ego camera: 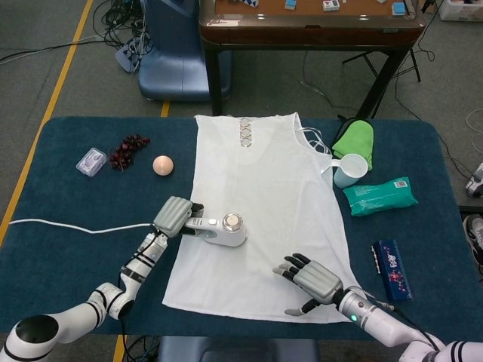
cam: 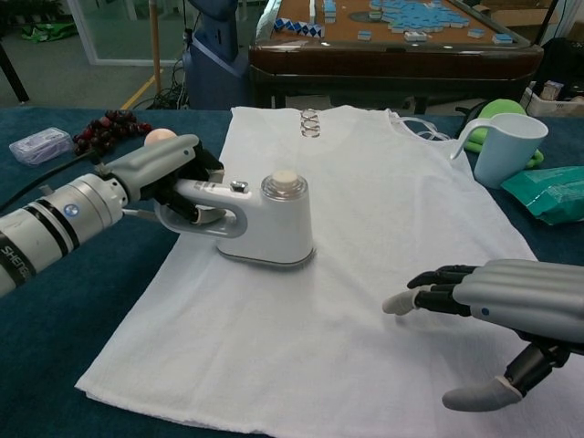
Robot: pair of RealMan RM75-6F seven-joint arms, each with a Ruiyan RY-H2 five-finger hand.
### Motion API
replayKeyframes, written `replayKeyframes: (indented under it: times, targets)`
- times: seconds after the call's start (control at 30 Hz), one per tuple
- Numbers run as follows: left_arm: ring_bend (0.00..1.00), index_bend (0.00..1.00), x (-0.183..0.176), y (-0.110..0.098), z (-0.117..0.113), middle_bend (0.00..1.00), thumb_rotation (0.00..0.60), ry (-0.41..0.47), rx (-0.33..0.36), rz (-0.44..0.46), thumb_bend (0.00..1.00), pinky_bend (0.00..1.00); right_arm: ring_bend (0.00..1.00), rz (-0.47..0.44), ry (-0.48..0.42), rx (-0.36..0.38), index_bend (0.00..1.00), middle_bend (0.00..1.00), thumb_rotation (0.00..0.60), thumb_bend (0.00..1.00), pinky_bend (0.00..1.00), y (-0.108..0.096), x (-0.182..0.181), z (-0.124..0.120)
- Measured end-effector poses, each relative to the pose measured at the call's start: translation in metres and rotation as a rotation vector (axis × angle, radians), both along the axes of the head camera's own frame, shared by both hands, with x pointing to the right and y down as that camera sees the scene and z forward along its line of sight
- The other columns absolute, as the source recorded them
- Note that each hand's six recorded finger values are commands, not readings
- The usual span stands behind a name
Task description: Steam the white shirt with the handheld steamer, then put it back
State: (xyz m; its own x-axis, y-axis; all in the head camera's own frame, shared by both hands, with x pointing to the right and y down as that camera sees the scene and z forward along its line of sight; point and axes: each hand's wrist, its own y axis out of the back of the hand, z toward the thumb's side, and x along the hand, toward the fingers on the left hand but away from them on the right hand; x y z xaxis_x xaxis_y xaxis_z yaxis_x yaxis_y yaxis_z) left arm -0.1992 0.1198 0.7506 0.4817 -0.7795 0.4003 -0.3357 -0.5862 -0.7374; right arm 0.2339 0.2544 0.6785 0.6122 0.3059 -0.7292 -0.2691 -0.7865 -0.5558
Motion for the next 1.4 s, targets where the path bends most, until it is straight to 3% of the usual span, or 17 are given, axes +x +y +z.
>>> replayKeyframes:
  times: [0.6, 1.4]
  targets:
    - [0.81, 0.85, 0.015, 0.011, 0.003, 0.95, 0.6, 0.039, 0.035, 0.029, 0.25, 0.77, 0.03, -0.004, 0.014, -0.019, 0.02, 0.14, 0.219, 0.0, 0.04, 0.007, 0.0, 0.004]
    - [0.73, 0.78, 0.033, 0.025, 0.009, 0.87, 0.6, 0.021, 0.054, 0.059, 0.25, 0.77, 0.03, 0.009, 0.003, -0.029, 0.02, 0.14, 0.219, 0.0, 0.04, 0.012, 0.0, 0.0]
